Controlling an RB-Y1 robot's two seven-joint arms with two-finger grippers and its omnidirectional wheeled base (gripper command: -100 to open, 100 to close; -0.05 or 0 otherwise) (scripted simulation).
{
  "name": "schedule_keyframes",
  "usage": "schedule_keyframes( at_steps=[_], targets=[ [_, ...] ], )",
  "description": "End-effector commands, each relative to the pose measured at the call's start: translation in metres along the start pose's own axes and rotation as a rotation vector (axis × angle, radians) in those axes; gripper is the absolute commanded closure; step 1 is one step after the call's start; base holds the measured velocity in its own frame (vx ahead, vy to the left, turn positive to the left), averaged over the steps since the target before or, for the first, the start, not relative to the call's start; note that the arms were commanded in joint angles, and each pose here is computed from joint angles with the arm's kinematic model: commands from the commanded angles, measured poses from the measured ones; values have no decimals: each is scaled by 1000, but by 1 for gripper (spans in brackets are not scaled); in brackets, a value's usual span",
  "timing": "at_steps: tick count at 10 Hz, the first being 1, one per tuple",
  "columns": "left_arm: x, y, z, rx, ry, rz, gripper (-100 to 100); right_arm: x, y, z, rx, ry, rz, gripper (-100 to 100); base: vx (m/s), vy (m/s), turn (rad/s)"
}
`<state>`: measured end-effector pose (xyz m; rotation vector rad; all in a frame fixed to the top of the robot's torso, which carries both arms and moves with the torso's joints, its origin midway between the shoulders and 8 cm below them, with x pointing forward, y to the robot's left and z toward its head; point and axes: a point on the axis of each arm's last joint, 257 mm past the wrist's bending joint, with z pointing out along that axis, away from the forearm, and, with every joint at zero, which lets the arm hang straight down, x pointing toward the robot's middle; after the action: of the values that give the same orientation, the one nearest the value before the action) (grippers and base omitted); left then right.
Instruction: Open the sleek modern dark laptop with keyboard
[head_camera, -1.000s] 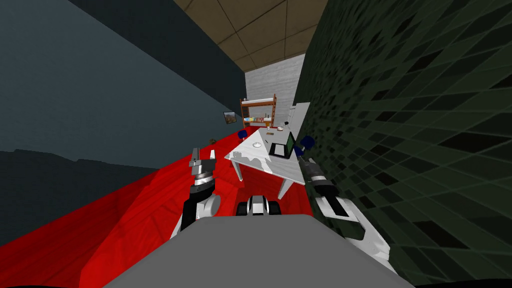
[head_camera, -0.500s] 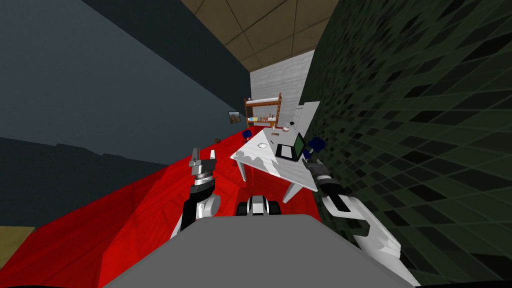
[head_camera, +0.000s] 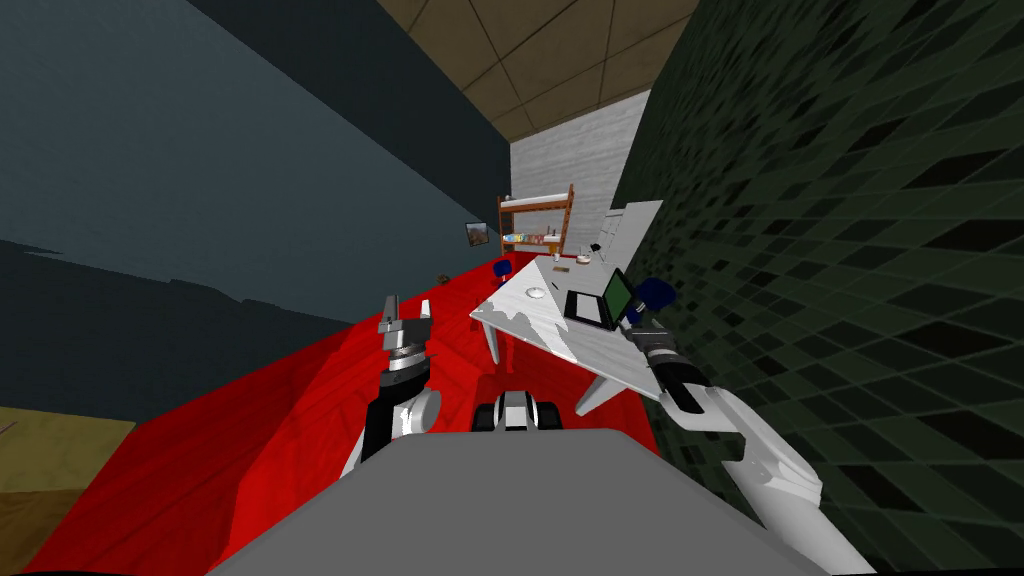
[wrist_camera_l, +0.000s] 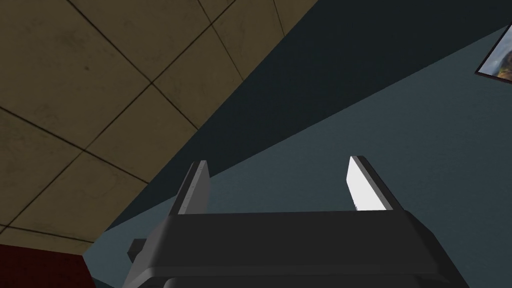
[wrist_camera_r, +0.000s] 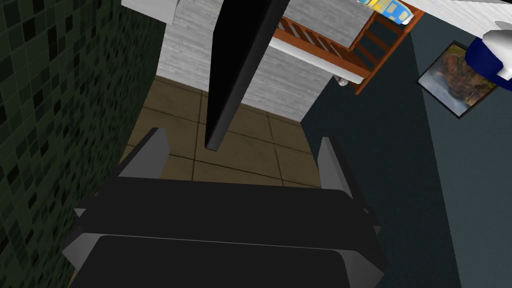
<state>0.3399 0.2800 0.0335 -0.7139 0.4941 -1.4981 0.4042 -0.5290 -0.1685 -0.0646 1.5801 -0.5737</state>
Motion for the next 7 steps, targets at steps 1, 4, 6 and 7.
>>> schedule_keyframes(
  at_steps=[1, 4, 6, 7],
  targets=[
    [0, 0, 0, 0, 0, 0, 0, 13, -41, 5, 59, 52, -188, -100, 53, 71, 94],
    [0, 0, 0, 0, 0, 0, 0, 20, -80, 10, 120, 99, -369, -100, 49, 78, 84],
    [0, 0, 0, 0, 0, 0, 0, 21, -103, 13, 155, 126, -470, -100, 39, 52, 77],
    [0, 0, 0, 0, 0, 0, 0, 21, -113, 13, 171, 137, -513, -100, 34, 54, 64]
  ],
)
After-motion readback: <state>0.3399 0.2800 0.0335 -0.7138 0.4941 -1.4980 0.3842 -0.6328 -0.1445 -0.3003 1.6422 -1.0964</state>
